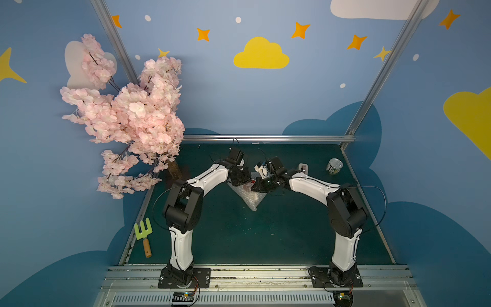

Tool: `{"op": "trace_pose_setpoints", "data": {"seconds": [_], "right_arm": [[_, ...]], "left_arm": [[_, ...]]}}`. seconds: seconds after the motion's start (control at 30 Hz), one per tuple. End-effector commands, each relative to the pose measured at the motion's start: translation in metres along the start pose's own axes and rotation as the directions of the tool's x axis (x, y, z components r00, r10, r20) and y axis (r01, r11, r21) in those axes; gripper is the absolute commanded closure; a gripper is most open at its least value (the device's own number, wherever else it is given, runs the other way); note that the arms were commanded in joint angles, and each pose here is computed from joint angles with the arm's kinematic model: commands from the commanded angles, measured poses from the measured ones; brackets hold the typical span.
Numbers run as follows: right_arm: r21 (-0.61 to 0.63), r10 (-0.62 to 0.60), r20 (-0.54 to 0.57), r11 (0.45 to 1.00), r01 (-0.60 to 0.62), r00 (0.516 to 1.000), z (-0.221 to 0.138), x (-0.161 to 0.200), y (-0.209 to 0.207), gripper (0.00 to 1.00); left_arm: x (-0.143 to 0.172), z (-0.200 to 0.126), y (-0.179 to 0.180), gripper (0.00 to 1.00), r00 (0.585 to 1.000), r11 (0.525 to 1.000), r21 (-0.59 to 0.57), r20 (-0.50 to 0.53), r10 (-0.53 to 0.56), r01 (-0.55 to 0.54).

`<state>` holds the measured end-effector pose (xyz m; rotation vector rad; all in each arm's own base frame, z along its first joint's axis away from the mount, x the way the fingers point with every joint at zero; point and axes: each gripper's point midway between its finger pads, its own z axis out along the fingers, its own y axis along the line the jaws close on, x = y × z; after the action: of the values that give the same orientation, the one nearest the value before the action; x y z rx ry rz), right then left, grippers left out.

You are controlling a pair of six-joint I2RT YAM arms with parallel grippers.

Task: Wrap mugs in bubble wrap
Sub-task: Wrap the mug in bubble wrap.

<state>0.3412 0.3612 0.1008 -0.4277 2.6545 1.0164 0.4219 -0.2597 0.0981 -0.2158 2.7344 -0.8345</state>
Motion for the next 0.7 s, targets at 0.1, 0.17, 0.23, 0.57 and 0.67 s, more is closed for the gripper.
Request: {"op": "trace_pose_setpoints", "data": {"seconds": [0.1, 0.17, 0.23, 0.57, 0.67], "right_arm": [[0.083, 0.053, -0.050, 0.995, -0.048, 0.997, 0.009, 0.003, -0.013, 1.00], [0.109, 0.067, -0.066, 0.992, -0.059, 0.996, 0.010, 0.002, -0.015, 1.00], [0.142, 0.077, -0.092, 0.988, -0.064, 0.993, 0.010, 0.002, -0.018, 1.00], [0.268, 0.091, -0.209, 0.963, -0.032, 0.974, 0.022, 0.011, -0.034, 1.00], [0.294, 0.073, -0.226, 0.956, -0.003, 0.971, 0.029, 0.010, -0.036, 1.00]], "left_arm": [[-0.007, -0.040, -0.011, 0.47, 0.997, 0.997, 0.075, 0.069, -0.029, 0.024], [-0.014, -0.061, -0.009, 0.35, 0.991, 0.996, 0.088, 0.124, -0.044, 0.033], [-0.021, -0.082, -0.005, 0.26, 0.982, 0.995, 0.088, 0.180, -0.052, 0.037], [-0.018, -0.111, 0.097, 0.24, 0.946, 0.968, -0.104, 0.258, -0.197, 0.230], [-0.018, -0.097, 0.129, 0.23, 0.931, 0.944, -0.140, 0.261, -0.256, 0.298]]}}
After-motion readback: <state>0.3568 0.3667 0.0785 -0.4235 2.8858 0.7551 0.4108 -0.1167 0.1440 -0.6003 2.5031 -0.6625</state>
